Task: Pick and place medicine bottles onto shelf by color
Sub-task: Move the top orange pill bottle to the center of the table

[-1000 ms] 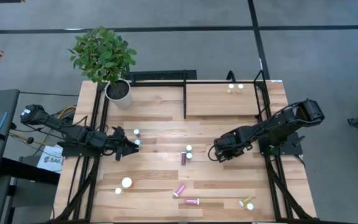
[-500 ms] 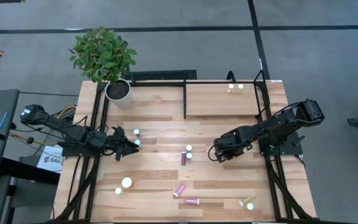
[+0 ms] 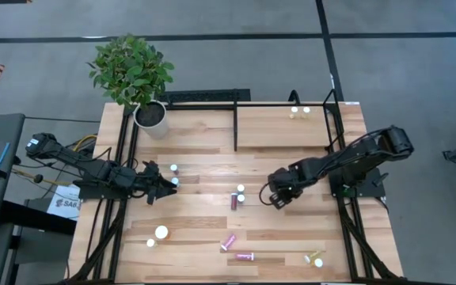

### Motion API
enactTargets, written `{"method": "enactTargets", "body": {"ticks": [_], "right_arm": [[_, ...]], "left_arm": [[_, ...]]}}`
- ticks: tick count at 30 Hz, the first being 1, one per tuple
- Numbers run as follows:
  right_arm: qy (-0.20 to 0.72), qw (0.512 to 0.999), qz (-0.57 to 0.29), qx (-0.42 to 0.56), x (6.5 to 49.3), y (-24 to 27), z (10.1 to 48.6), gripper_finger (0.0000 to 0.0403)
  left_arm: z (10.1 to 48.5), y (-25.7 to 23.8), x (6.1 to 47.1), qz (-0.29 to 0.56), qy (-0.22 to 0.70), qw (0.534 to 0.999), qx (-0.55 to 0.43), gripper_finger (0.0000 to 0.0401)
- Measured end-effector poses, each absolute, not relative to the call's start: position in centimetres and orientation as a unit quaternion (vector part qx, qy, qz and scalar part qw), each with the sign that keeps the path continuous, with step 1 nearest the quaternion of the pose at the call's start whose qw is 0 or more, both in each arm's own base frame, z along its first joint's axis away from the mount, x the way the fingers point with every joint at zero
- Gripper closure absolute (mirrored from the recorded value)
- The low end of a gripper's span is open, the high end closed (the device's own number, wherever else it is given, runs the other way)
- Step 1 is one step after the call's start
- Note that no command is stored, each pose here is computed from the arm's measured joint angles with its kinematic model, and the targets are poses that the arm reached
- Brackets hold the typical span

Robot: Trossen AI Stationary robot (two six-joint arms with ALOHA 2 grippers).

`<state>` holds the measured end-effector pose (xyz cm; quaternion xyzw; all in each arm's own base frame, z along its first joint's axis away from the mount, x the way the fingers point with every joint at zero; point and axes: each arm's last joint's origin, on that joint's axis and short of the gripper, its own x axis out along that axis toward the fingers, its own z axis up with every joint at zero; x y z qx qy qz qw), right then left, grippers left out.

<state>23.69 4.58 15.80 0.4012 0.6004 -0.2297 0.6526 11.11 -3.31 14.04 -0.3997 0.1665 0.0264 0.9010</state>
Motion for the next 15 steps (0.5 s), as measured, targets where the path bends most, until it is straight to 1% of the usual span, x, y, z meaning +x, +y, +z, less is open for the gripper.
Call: {"method": "enactTargets", "body": {"ticks": [7,11,15], "right_arm": [[0.551,0.711,-0.165,0.405,25.2,4.9,20.8,0.0276],[0.508,0.743,-0.145,0.412,24.9,4.8,23.6,0.0276],[0.465,0.774,-0.143,0.405,24.0,4.5,25.5,0.0276]], "left_arm": [[14.0,-3.3,11.1,0.029,0.165,0.901,-0.399,0.0221],[14.2,-2.9,11.2,0.083,0.127,0.906,-0.396,0.0221],[14.8,-2.4,11.3,0.153,0.052,0.903,-0.397,0.0221]]}}
